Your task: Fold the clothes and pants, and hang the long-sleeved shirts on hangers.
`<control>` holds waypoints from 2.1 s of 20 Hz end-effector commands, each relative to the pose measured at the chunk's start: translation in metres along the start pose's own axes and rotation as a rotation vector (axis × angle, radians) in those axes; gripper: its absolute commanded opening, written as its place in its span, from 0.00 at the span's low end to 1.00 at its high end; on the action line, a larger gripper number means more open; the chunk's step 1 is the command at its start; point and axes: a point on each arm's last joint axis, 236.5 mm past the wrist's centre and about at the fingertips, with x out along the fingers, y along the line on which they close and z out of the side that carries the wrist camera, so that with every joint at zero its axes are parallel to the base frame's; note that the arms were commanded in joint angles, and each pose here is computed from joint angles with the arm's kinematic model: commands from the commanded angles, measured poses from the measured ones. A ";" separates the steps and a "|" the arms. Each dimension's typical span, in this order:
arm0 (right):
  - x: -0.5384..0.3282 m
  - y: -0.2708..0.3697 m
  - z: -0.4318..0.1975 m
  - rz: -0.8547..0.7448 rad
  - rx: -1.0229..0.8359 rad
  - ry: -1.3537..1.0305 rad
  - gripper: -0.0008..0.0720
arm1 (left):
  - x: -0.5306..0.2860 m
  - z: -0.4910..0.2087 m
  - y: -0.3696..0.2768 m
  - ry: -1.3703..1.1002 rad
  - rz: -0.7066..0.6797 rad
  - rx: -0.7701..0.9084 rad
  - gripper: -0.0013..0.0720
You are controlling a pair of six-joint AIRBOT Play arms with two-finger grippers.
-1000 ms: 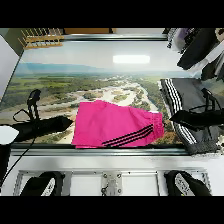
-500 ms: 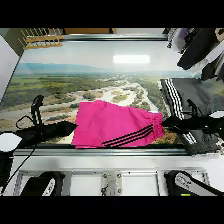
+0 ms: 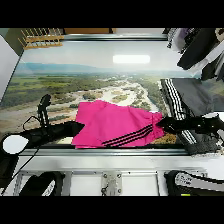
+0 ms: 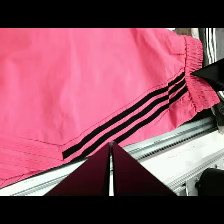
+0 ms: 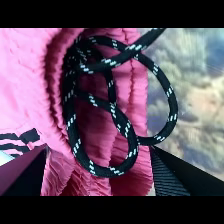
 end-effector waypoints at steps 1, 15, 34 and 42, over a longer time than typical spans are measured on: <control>0.010 0.013 0.000 0.036 -0.011 0.011 1.00 | 0.007 -0.002 0.003 0.022 0.006 -0.021 0.02; 0.071 0.067 -0.034 0.022 -0.220 0.168 0.21 | 0.022 -0.009 0.016 0.093 0.035 -0.060 0.02; -0.271 0.131 0.236 -0.198 0.124 -0.941 0.04 | 0.023 0.002 0.017 0.047 0.036 -0.059 0.02; -0.340 0.015 0.116 -0.540 0.511 -0.868 0.04 | 0.023 0.005 0.017 0.032 0.036 -0.058 0.02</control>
